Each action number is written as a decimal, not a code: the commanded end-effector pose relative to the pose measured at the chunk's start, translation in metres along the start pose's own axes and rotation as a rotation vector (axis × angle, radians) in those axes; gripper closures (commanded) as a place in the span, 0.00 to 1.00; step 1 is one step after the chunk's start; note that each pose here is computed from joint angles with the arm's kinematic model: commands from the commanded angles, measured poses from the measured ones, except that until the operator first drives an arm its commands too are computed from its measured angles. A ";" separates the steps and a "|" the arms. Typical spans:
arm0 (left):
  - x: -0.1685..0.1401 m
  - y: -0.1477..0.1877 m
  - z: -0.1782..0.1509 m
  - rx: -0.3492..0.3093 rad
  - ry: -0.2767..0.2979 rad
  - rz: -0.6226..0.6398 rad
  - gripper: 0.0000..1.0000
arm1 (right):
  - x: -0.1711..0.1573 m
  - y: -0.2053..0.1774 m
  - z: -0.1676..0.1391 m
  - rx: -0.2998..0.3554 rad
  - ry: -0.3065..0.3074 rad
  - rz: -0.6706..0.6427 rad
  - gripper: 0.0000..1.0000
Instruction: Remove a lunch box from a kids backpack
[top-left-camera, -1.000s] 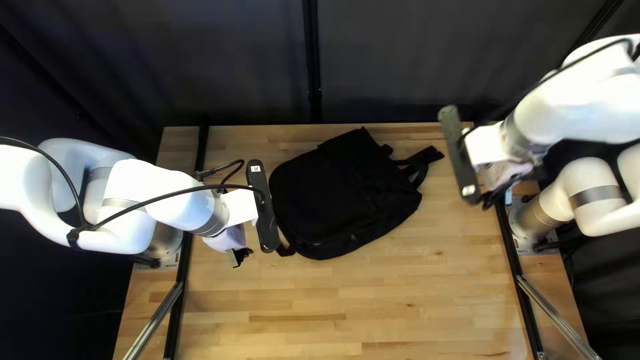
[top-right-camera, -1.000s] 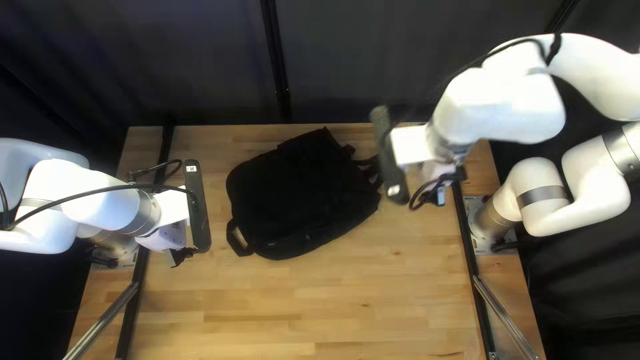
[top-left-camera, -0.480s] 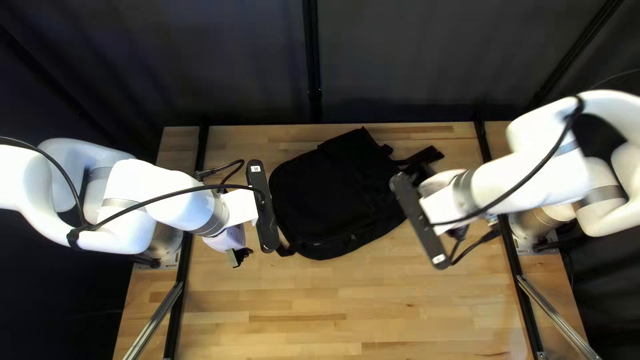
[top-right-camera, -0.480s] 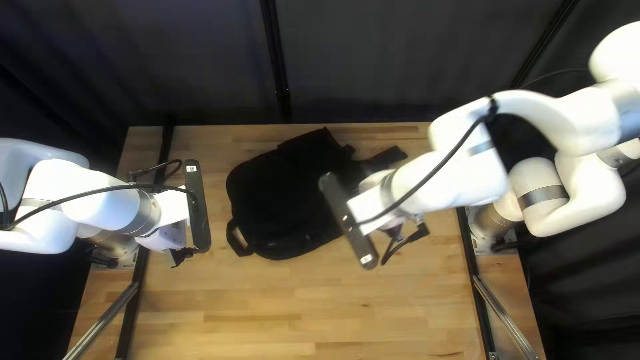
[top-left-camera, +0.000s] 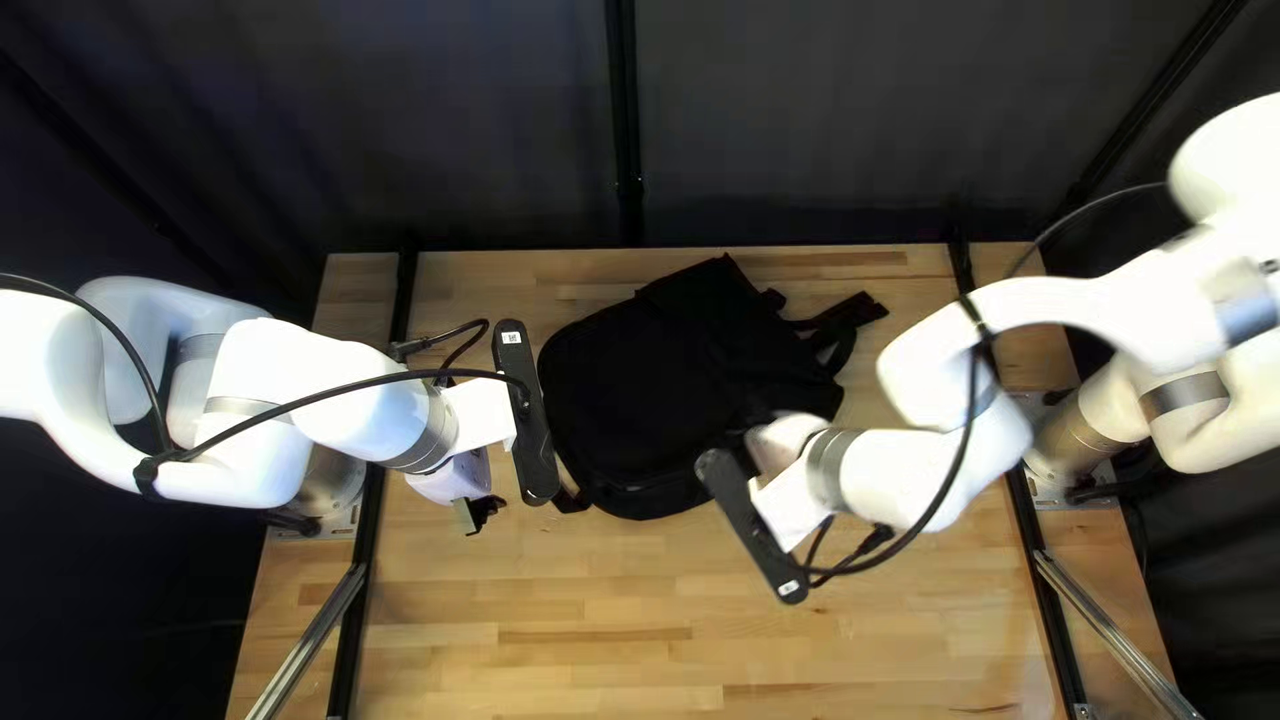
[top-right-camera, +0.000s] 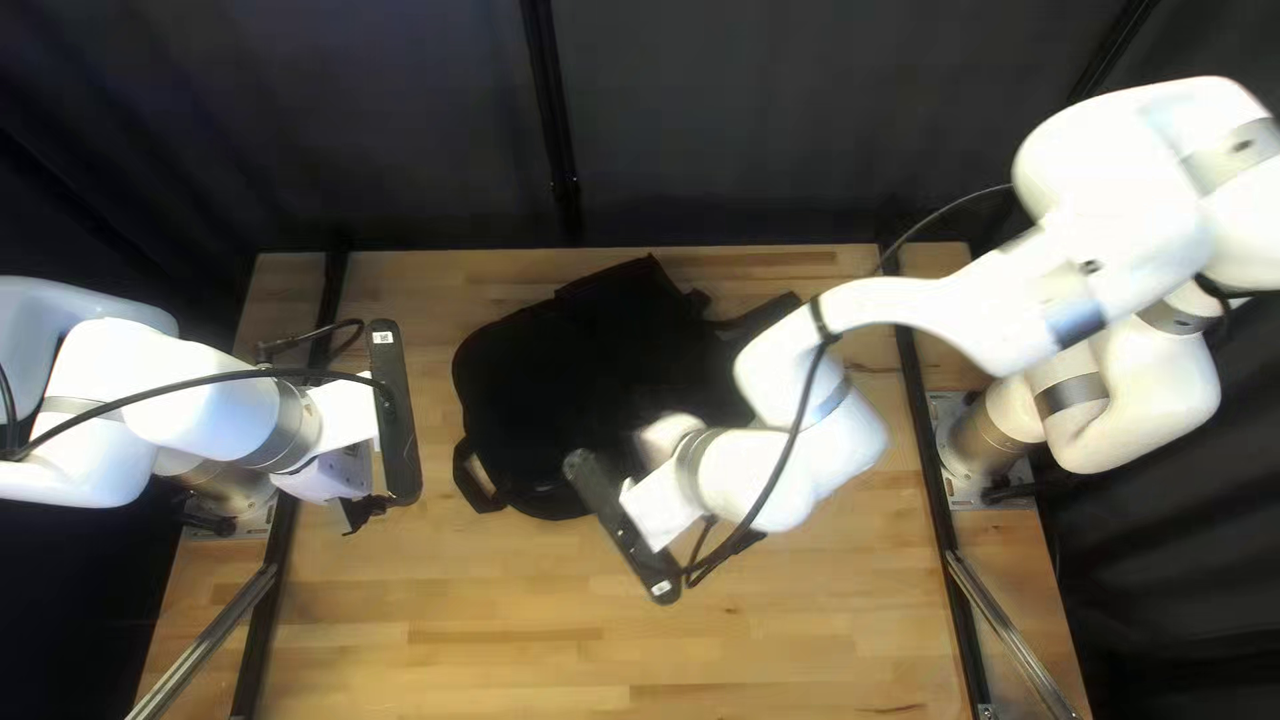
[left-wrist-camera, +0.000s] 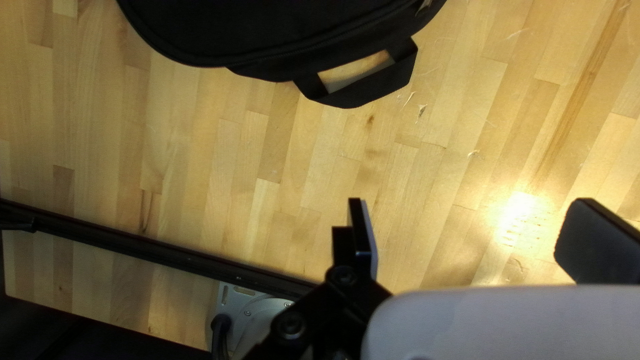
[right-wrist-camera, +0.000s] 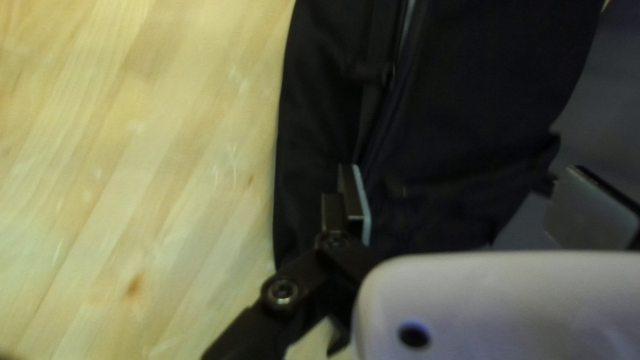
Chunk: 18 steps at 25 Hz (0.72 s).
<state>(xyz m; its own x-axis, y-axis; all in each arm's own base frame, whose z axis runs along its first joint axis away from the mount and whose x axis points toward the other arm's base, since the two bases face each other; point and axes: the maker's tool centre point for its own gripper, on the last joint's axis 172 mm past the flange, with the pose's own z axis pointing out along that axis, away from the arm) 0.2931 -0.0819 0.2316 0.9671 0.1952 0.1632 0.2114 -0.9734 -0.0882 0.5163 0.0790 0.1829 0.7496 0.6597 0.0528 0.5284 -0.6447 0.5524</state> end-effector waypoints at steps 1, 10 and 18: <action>0.000 0.000 0.000 0.000 0.000 0.000 0.00 | 0.010 -0.010 0.023 0.007 0.019 0.004 0.00; 0.000 0.000 0.000 0.000 0.000 0.000 0.00 | -0.005 -0.016 0.070 0.044 0.017 0.053 0.00; 0.000 0.000 0.000 0.000 0.000 0.000 0.00 | -0.001 0.006 0.090 0.070 0.026 0.069 0.01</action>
<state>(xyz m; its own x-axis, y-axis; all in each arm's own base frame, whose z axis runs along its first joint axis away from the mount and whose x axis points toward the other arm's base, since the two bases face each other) 0.2931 -0.0819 0.2316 0.9671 0.1952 0.1632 0.2114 -0.9734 -0.0882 0.5475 0.0436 0.1114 0.7747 0.6233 0.1065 0.5029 -0.7094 0.4938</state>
